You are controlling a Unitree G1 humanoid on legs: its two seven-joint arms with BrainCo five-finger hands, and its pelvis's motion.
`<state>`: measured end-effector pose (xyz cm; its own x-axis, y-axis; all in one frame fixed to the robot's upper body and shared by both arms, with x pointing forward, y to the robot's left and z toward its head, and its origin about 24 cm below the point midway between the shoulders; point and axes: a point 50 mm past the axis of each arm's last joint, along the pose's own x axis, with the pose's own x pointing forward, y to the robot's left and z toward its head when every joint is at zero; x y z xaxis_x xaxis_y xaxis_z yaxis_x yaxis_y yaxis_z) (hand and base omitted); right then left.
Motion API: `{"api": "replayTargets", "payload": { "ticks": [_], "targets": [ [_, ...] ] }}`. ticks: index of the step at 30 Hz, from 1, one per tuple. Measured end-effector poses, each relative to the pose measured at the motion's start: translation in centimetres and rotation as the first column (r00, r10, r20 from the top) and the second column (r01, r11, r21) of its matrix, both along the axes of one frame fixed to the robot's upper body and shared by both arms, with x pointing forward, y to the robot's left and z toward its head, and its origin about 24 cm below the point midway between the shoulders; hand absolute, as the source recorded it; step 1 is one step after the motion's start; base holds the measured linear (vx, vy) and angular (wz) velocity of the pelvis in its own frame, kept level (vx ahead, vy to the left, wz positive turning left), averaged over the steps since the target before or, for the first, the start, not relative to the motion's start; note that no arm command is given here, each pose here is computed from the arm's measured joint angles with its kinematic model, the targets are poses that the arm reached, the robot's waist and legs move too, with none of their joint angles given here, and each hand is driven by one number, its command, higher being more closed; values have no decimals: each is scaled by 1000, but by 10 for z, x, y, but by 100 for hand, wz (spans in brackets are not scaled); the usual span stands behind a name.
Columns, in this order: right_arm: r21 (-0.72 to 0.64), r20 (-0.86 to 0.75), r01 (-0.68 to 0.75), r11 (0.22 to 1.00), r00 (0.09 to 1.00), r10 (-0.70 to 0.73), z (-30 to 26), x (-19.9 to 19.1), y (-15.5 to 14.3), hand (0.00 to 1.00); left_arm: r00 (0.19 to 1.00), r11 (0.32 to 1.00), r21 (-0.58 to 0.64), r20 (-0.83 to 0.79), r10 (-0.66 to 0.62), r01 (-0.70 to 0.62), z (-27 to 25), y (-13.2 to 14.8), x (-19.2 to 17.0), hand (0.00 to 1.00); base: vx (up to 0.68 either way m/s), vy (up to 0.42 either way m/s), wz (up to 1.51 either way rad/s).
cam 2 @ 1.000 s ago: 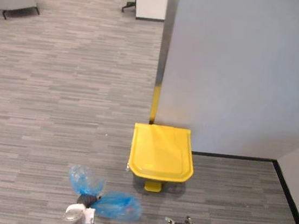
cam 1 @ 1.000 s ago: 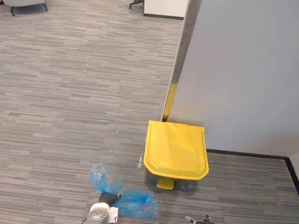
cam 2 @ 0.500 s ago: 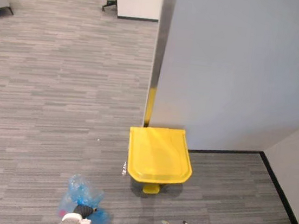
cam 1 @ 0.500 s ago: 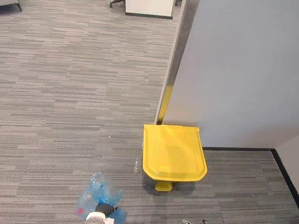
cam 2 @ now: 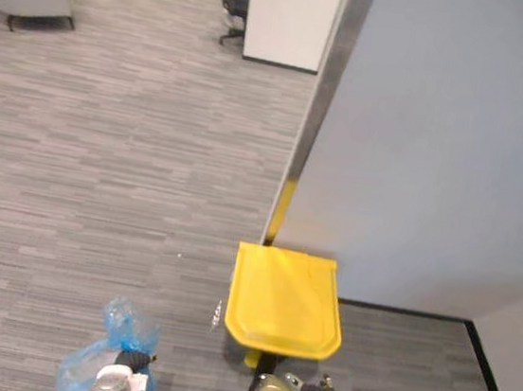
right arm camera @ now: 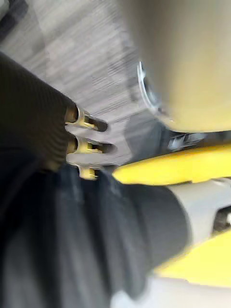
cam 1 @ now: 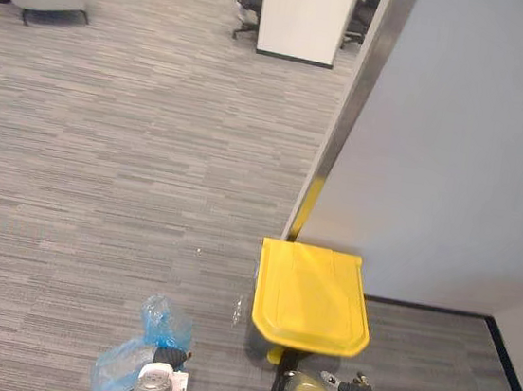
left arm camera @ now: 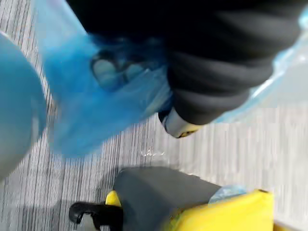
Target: Gather rubbish on tea table into small bin, then transfer packed bag to large trash can.
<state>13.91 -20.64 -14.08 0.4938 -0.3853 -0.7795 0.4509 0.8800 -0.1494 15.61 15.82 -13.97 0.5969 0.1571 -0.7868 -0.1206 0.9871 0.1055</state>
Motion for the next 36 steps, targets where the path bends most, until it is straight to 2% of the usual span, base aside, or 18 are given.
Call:
{"api": "replayTargets", "payload": {
  "ticks": [4,12,17,22,27,32,34,36],
  "targets": [
    [4,15,5,1000,1000,-5,1,-1,3,0,999,997,-64,32,-28,30,4,-19,9,100,223,-105,18],
    [-5,40,-8,1000,999,8,5,6,2,0,992,999,-19,121,-33,35,18,-6,34,100,64,13,21],
    [-32,111,-104,994,988,107,16,29,11,0,987,999,-5,160,-33,34,24,-3,41,100,-27,1,4],
    [-78,244,-234,969,938,246,41,68,33,0,971,999,9,235,-43,42,36,0,52,100,-85,-27,8],
    [-177,417,-329,927,828,374,83,113,54,0,952,997,35,297,-79,71,47,1,59,100,-116,-41,14],
    [-329,482,-406,853,704,521,121,151,70,0,943,995,52,317,-102,90,51,1,67,100,-74,-15,-8],
    [-393,496,-405,825,662,561,138,163,67,0,936,992,53,331,-122,110,55,-2,71,100,-6,-8,-6],
    [-517,535,-348,782,581,613,179,187,54,0,913,993,44,391,-118,109,67,-3,81,100,16,-2,-7]
  ]
}}
